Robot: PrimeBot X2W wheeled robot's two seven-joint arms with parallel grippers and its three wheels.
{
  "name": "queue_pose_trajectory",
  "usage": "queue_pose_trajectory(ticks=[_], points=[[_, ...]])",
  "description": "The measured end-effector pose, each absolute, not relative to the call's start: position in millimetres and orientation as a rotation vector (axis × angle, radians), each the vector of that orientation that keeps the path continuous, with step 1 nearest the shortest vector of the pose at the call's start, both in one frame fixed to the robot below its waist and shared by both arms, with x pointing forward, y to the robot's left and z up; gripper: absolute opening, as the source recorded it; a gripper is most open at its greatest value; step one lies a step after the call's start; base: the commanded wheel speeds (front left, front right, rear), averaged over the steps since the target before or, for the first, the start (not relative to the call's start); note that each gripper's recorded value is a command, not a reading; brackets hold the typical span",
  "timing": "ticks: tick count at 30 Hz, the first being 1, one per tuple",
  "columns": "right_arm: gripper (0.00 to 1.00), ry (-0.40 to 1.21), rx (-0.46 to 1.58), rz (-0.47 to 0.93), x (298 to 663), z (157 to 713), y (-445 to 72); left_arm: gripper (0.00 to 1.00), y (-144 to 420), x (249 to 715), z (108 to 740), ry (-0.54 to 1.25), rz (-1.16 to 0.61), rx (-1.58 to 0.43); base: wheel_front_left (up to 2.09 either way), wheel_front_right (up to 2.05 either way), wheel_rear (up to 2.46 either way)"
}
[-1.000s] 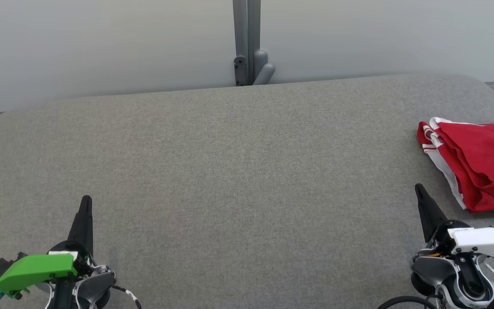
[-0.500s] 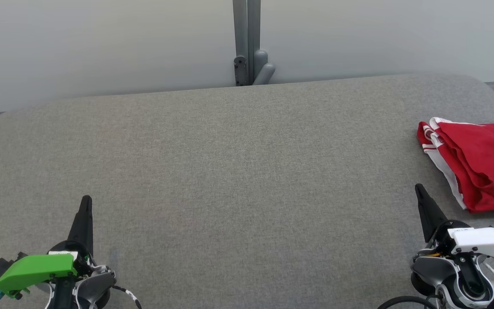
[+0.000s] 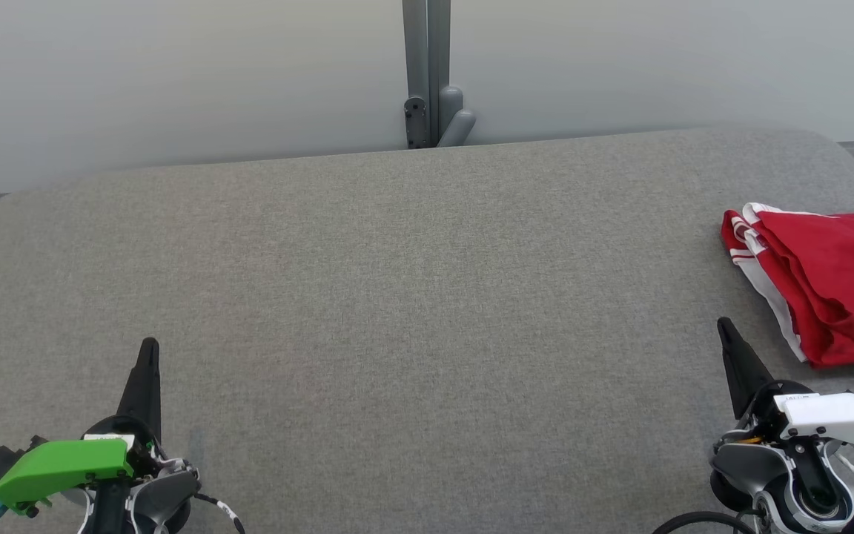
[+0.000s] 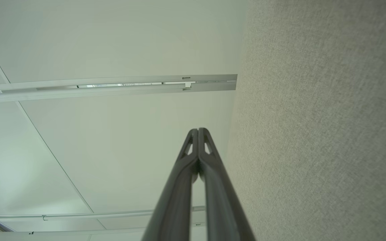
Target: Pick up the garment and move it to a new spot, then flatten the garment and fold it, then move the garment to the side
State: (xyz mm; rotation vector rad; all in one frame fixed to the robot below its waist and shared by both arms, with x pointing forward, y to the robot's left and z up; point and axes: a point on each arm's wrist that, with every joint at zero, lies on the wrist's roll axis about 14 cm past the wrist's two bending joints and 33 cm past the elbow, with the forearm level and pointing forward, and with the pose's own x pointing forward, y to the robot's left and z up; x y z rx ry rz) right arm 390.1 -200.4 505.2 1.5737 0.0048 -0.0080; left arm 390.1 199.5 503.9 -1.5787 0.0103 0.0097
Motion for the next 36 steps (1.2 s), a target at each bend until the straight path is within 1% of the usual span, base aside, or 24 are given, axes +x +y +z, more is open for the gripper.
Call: queue_pose_trajectory(ticks=[36], points=[[0.00, 0.005, 1.574, -0.008, 390.2, 505.2, -200.4, 0.00, 199.5, 390.1, 503.9, 0.010, 0.010, -1.579, 0.00, 0.00, 0.00]])
